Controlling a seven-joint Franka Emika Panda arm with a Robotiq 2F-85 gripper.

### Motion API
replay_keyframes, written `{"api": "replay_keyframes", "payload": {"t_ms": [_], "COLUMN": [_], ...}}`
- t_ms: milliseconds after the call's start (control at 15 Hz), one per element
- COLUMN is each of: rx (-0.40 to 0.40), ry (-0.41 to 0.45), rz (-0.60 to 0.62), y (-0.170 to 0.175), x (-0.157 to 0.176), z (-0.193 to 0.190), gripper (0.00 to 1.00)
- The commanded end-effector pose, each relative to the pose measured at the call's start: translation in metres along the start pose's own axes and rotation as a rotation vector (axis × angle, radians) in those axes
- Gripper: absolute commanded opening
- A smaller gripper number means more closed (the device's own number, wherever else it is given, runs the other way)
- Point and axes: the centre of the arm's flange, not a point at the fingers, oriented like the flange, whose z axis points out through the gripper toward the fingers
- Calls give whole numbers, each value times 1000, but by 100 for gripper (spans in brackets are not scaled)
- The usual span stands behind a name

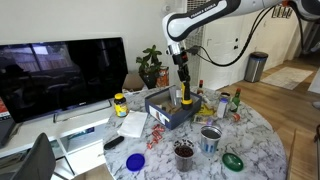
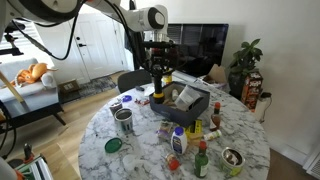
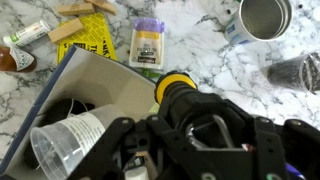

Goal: Pick up the flash light from the clear cup and put it on the table, pick up the clear cup from the blue box and put it on the table

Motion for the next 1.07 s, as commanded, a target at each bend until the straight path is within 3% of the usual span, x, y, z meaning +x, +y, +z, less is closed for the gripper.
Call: {"api": "replay_keyframes", "payload": {"t_ms": [0, 333, 600, 1000], "rx": [-6, 7, 45, 59], "ry": [-27, -46, -47, -5], "rz": [-18, -24, -51, -57], "y": [-4, -13, -26, -42], "x": [-32, -95, -134, -150], "z": [1, 8, 37, 104], "gripper": [29, 29, 29, 29]}}
